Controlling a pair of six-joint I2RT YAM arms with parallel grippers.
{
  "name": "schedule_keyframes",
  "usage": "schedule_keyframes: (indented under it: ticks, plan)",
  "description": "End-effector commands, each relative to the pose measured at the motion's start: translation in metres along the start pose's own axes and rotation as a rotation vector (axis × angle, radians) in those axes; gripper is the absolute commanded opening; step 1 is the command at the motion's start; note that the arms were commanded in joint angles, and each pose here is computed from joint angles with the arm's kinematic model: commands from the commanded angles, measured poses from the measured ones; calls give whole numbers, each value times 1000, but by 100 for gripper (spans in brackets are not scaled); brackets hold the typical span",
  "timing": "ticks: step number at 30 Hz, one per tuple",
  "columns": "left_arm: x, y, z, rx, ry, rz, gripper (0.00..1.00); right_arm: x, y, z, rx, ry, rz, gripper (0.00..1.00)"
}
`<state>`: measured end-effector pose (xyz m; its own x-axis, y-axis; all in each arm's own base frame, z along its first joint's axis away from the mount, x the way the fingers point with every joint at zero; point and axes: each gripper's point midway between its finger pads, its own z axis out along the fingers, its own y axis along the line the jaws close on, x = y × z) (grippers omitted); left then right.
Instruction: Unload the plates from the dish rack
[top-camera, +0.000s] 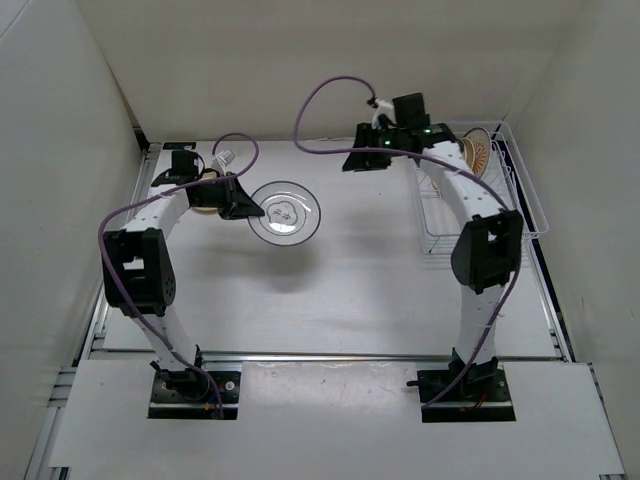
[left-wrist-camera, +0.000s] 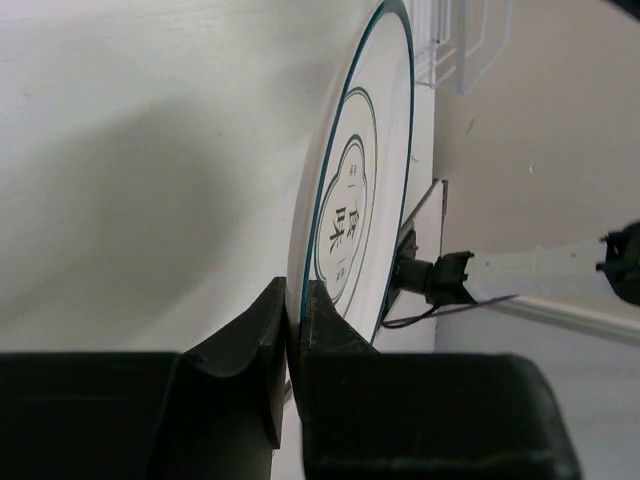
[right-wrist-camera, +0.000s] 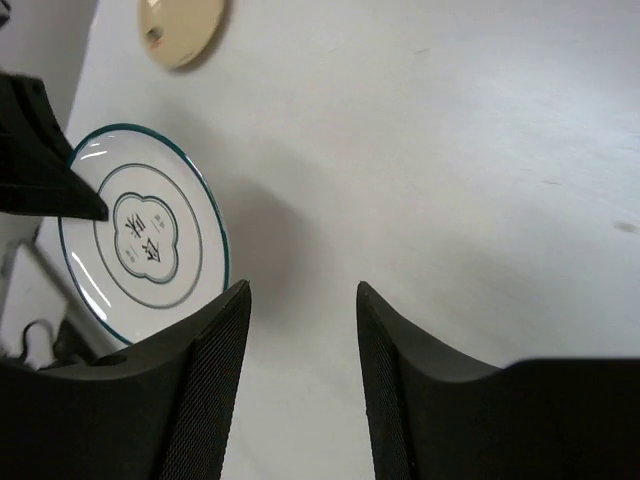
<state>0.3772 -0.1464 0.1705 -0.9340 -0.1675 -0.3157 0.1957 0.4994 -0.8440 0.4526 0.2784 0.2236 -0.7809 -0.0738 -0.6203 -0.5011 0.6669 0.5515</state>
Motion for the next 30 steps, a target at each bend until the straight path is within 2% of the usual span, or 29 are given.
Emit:
schedule_keyframes:
  ticks: [1, 2, 4, 5, 6, 7, 8, 10, 11, 14, 16, 21, 26, 30]
  plan:
    - [-28, 1, 5, -10, -41, -21, 11, -38, -17, -68, 182, -165, -88, 51]
    - [-34, 13, 12, -24, -37, -49, 11, -43, -12, -84, 194, -196, -109, 51]
    - [-50, 10, 19, -16, -44, -33, 11, -44, -8, -112, 213, -228, -151, 55]
    - [-56, 14, 22, -16, -45, -32, 11, -31, -8, -113, 210, -199, -154, 56]
    - [-57, 21, 32, -8, -24, -55, 11, -27, -10, -121, 213, -201, -161, 56]
    - [-69, 14, 36, 2, -30, -20, 11, -26, -5, -139, 224, -226, -196, 56]
    - [-75, 16, 39, 3, -33, -15, 11, -7, -10, -137, 229, -185, -182, 56]
    - [-78, 21, 59, 1, -9, -16, 11, 3, -11, -159, 238, -209, -166, 57]
    - [-92, 17, 59, 0, -32, 16, 11, 20, -20, -160, 237, -180, -129, 57]
    - [-105, 19, 78, 3, -28, 38, 11, 32, -17, -178, 240, -202, -120, 57]
    - [-110, 33, 88, 0, -22, 28, 11, 45, -11, -184, 217, -196, -110, 57]
    - [-138, 45, 100, -8, -58, 107, 11, 66, -6, -200, 181, -213, -70, 57]
    - [-136, 84, 123, -58, -43, 90, 11, 80, -7, -221, 183, -260, -11, 57]
    - [-136, 99, 131, -70, -38, 99, 11, 83, -8, -228, 173, -278, 14, 57]
